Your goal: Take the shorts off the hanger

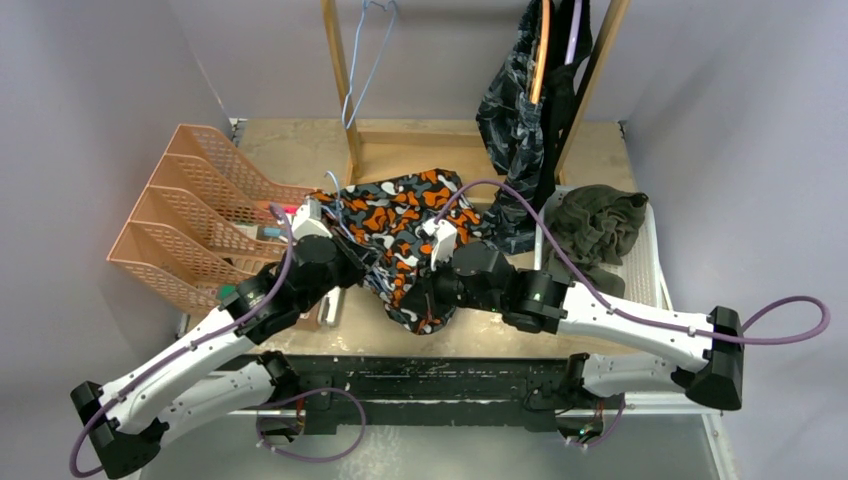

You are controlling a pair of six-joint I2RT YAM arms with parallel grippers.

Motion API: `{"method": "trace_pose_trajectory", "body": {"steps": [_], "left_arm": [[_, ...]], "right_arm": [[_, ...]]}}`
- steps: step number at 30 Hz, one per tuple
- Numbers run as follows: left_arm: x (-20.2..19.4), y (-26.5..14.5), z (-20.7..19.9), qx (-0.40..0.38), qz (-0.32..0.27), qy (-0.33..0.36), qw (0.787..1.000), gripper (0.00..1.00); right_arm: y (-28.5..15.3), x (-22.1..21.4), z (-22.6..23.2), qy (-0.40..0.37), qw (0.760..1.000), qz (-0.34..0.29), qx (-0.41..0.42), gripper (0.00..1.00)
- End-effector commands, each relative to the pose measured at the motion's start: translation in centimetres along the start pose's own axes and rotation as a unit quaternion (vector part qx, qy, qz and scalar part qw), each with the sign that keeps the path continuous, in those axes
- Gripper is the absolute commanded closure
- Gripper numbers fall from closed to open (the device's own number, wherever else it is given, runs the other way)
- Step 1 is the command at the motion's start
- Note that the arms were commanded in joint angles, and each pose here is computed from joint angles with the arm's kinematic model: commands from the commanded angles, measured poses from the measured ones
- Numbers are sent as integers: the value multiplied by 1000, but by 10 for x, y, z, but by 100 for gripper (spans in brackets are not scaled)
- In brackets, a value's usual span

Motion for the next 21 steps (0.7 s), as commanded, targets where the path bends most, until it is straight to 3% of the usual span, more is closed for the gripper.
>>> {"method": "trace_pose_trajectory", "body": {"steps": [1,3,8,12,17,21], "left_arm": [[28,-16,-19,-26,-63,-5,998,100],[29,-18,-20,-28,-64,-5,998,100],[27,-19,-25,-38,-52,-7,998,100],[20,-16,-25,-46,-32,-6,998,100],[14,-15,-36,-91,-11,-8,996,100],[8,-12,-27,-61,9,26,998,100]], "right_arm": [[-5,-12,12,-43,996,41,72,100],[0,-32,-1,-39,995,78,51,100],[6,-55,-21,-24,995,101,11,100],[15,-59,-41,-13,993,98,-71,100],[34,-59,-43,-16,991,103,-86,100],[37,-48,-47,30,990,57,-129,100]]}}
Point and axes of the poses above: each gripper's point midway between its finger pads, its own y axis out along the fingers, its own z axis along the line the jaws close on, x = y × z, the point moved 6 cm from there along -y, back along the fingers, and after that the axes turned 1 degree about -y, right-handed, at the moved point
